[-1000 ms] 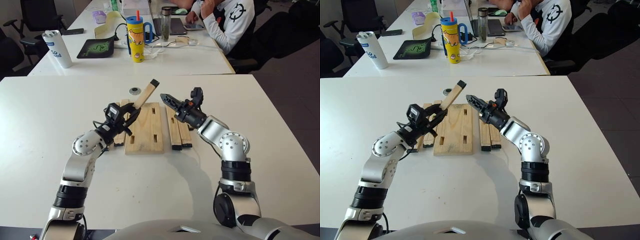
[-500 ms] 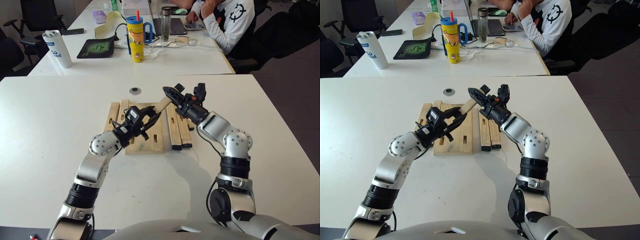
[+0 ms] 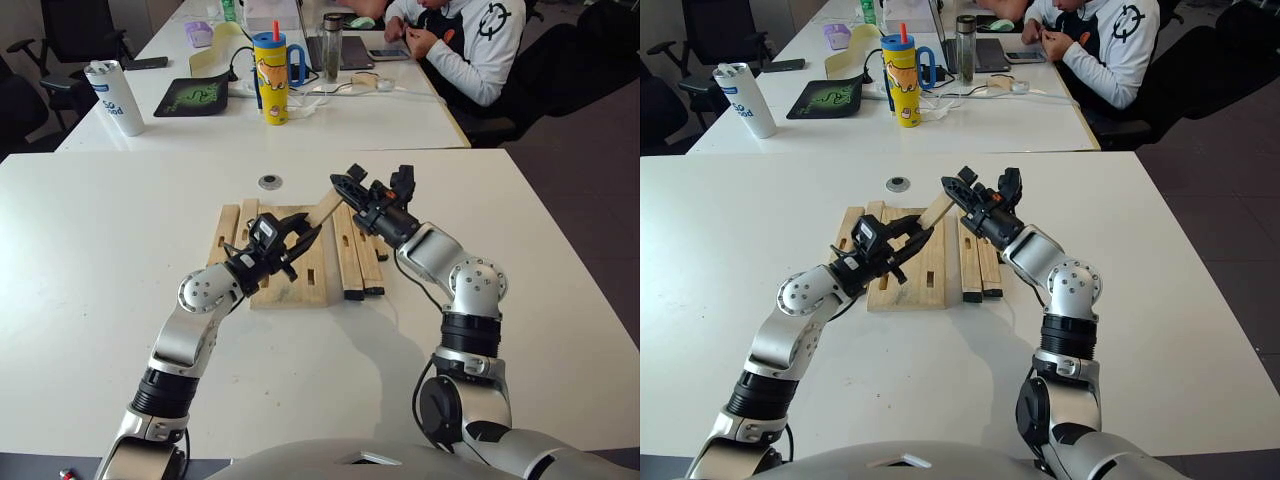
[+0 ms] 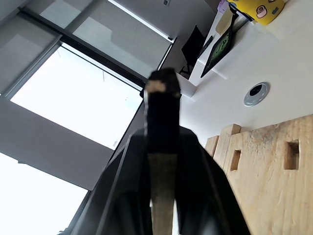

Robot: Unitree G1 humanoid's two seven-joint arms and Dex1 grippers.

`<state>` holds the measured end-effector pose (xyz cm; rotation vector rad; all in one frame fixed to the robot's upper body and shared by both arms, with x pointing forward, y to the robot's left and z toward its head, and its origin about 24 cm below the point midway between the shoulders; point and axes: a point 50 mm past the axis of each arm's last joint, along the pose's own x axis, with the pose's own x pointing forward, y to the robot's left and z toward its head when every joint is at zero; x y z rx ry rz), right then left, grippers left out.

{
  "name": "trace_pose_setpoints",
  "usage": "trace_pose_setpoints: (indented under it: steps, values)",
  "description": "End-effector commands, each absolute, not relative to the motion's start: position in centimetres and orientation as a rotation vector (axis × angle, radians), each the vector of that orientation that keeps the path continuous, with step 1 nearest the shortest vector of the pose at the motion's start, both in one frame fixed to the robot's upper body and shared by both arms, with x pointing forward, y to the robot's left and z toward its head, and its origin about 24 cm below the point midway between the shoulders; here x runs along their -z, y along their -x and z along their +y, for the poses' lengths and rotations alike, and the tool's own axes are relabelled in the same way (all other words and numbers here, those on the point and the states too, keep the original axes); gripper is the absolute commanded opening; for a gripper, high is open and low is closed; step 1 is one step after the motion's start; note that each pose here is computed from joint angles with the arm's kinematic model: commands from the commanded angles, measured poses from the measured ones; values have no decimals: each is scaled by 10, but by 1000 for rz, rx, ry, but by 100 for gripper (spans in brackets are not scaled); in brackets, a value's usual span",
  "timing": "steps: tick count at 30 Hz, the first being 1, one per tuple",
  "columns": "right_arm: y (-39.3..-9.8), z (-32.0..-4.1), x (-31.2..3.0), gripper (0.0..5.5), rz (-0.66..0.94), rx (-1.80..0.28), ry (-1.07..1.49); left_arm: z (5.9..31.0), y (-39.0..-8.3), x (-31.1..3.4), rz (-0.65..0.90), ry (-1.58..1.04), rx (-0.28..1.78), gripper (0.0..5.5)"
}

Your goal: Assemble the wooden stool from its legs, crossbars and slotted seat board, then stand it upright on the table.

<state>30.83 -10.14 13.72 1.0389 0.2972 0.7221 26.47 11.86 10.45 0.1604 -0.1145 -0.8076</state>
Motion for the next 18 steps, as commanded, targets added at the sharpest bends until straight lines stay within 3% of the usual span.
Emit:
trace_pose_setpoints:
  steps: [1,4,8,11,18]
  values:
    - [-315,-110,-147,41,219,-649,-946,129,-263,-96,-61,-150,783,181]
    - [-319,-120,-137,41,191,-514,-779,139,-262,-95,-55,-127,727,219]
    - [-317,-126,-114,41,160,-377,-607,175,-264,-93,-59,-2,498,219]
    - [-317,-122,-105,41,139,-309,-592,190,-266,-88,-61,63,361,172]
    - [-329,-118,-98,41,118,-212,-610,190,-268,-76,-18,65,281,78]
